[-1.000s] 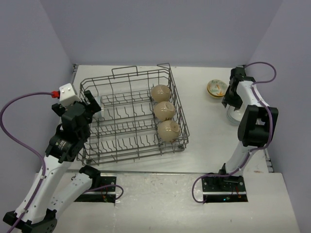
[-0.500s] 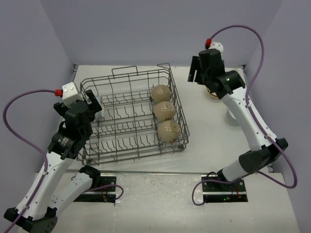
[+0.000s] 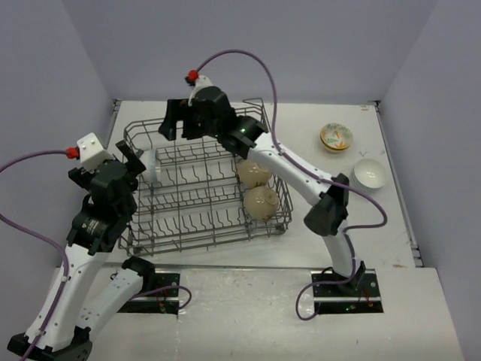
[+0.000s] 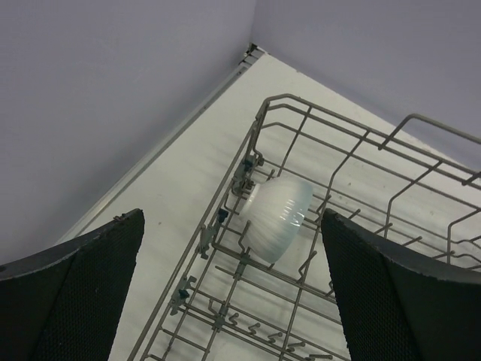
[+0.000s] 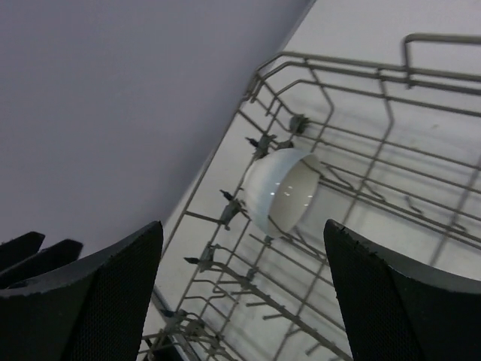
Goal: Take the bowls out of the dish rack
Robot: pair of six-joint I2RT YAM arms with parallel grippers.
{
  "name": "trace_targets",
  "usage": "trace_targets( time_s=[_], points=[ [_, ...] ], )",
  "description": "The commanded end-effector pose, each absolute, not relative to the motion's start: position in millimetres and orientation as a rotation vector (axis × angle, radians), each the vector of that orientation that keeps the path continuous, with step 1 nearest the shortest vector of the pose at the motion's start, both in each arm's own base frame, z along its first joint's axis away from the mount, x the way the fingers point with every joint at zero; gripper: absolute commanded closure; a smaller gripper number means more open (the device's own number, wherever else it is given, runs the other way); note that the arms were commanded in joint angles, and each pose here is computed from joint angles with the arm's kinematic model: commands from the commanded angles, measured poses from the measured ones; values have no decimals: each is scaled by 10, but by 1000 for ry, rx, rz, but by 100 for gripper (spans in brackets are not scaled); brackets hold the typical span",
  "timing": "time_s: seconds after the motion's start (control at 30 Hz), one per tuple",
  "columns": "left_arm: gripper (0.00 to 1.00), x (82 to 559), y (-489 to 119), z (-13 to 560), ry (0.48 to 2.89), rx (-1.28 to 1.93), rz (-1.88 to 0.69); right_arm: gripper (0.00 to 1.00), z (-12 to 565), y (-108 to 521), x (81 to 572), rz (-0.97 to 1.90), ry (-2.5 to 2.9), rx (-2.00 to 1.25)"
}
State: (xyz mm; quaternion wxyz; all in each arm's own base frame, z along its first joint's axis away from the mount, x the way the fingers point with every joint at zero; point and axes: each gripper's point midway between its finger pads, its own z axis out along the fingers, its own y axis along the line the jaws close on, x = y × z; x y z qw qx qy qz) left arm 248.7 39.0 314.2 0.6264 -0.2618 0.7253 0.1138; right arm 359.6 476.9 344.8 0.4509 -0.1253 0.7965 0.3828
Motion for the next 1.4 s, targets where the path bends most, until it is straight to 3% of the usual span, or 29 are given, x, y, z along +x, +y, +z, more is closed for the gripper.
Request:
trace_targets(
  time_s=[0.0, 0.33, 0.77, 0.93, 1.03, 1.17, 1.27, 1.37],
  points=[
    [0, 2386, 525, 3275, 1583, -699, 267, 13, 3362, 5415, 3355, 1210, 1987, -374],
    [0, 2385, 492, 3288, 1578, -686, 238, 19, 2678, 6069, 3415, 1457, 2019, -357],
    [0, 2363, 459, 3323, 1569, -663, 215, 24, 2125, 6050, 3692, 1275, 2090, -268],
    [0, 2421, 403, 3310, 1586, -626, 210, 24, 2671, 5953, 3532, 1305, 1949, -347],
    [0, 2469, 374, 3276, 1617, -613, 222, 23, 3369, 5748, 3420, 1304, 1823, -398],
    [0, 2464, 351, 3378, 1621, -607, 202, 21, 4452, 5145, 3282, 1211, 1628, -406],
    [0, 2491, 327, 3387, 1635, -601, 200, 21, 4925, 4661, 3190, 1161, 1549, -390],
    [0, 2598, 247, 3349, 1685, -571, 203, 19, 5012, 4281, 3206, 1051, 1555, -376]
  ],
)
